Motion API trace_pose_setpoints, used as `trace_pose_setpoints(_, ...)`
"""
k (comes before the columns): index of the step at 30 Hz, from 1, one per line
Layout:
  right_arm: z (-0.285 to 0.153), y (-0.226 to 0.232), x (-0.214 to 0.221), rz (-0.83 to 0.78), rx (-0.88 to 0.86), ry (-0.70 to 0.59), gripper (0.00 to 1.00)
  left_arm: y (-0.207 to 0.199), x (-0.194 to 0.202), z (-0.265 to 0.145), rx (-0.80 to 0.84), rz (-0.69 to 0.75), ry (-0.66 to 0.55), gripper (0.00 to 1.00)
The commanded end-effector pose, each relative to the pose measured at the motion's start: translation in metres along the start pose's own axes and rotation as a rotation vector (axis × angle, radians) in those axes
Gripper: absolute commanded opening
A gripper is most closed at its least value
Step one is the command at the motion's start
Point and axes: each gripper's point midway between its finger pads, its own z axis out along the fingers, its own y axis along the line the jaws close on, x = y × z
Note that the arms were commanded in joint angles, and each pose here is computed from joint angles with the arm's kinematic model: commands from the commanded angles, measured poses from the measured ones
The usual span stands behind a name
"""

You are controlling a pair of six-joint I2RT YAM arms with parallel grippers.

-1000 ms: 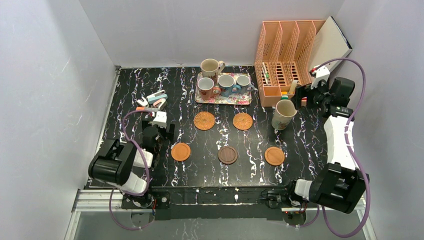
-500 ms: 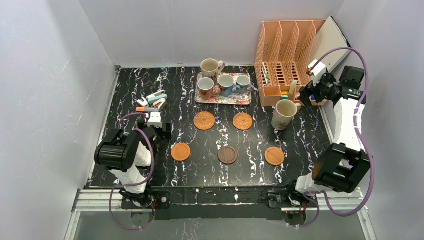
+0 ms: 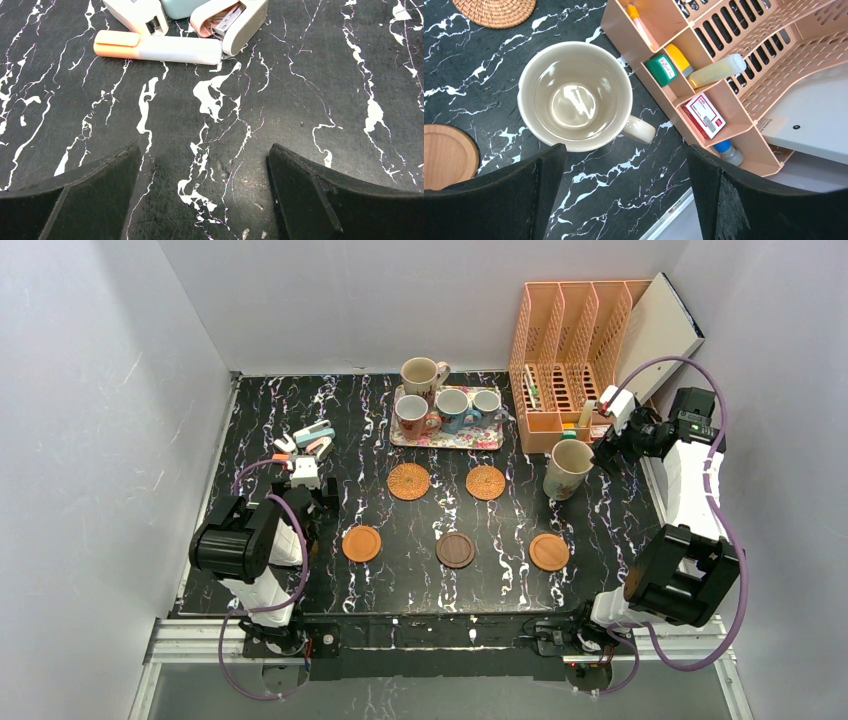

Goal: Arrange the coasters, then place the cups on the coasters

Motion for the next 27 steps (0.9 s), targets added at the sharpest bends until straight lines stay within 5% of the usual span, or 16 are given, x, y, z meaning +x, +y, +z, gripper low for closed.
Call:
trace_pose_setpoints(1, -0.013, 0.002, -0.008, -0.080, 0.004, -0.002, 0.98, 0.007, -0.007, 0.004, -0.041, -0.019, -0.017, 0.98)
trace_pose_setpoints(14, -0.024, 0.012, -0.031, -0.112, 0.013, -0.085, 0.98, 0.007, -0.007, 0.004, -0.041, -0.018, -0.017, 0.98)
trace_pose_setpoints(27, -0.018, 0.013, 0.000, -0.166, -0.036, 0.031, 0.98, 0.007, -0.008, 0.004, -0.041, -0.019, -0.018, 0.98)
